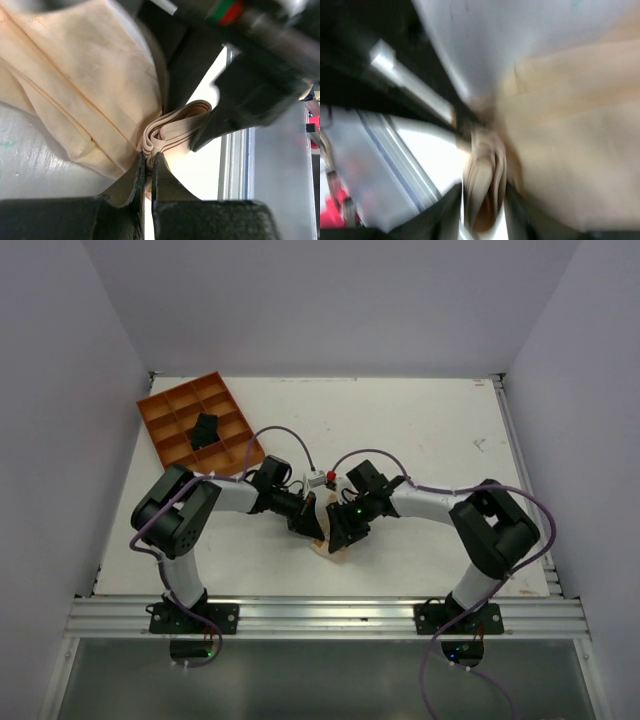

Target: Roll the underwear

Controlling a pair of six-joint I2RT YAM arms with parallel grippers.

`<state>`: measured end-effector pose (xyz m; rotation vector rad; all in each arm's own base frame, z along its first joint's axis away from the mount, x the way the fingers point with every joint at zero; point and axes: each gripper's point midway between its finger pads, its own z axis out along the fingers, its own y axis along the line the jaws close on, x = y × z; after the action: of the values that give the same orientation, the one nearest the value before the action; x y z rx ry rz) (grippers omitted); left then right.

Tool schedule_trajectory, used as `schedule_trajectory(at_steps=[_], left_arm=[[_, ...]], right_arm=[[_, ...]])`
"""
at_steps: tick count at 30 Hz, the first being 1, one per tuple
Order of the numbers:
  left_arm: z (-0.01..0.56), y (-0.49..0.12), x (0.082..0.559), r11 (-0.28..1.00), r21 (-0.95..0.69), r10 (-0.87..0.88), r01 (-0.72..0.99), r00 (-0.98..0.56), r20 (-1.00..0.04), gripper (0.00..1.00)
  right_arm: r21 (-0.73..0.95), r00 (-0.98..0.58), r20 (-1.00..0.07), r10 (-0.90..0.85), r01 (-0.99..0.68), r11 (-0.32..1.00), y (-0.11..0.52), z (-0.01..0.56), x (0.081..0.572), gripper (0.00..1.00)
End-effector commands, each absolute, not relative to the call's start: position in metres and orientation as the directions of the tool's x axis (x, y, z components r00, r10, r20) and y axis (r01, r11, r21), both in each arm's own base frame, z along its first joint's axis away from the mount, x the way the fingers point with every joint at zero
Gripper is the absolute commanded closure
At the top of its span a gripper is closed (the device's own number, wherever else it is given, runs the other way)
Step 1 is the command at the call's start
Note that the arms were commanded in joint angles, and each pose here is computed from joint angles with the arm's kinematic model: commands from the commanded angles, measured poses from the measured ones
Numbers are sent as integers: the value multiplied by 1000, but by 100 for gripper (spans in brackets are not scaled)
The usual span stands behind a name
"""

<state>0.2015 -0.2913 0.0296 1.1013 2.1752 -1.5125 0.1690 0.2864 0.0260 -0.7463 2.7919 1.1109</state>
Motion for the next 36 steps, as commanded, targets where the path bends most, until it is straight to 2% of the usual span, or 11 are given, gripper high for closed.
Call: schedule_trajectory(at_steps=[1, 6, 10, 15, 20, 25, 31, 36], left_arm=[[3, -283, 205, 285, -670, 460, 685, -711, -532, 100], [1, -282, 207, 298, -666, 457, 684, -714, -530, 100], [0, -281, 208, 309, -657, 459, 688, -713, -531, 100], [0, -281, 210, 336, -666, 446, 666, -735, -511, 100], [-1, -280, 211, 348, -664, 446, 662, -740, -503, 100], [-3, -280, 211, 355, -665, 447, 657, -744, -496, 100], [-6, -280, 212, 366, -665, 446, 650, -750, -488, 100], [-5, -281, 213, 371, -665, 444, 648, -753, -485, 100]], right_arm=[[539, -839, -359, -409, -544, 644, 283, 49, 188, 57], [496, -836, -400, -375, -542, 679, 273, 60, 191, 56], [464, -829, -447, -337, -537, 705, 268, 76, 198, 59], [394, -815, -512, -270, -502, 770, 257, 87, 212, 67], [408, -814, -522, -257, -502, 762, 259, 83, 206, 74], [448, -808, -539, -237, -514, 732, 274, 89, 195, 87], [479, -804, -534, -261, -543, 690, 293, 87, 183, 91], [428, -814, -507, -284, -523, 737, 289, 68, 185, 93]])
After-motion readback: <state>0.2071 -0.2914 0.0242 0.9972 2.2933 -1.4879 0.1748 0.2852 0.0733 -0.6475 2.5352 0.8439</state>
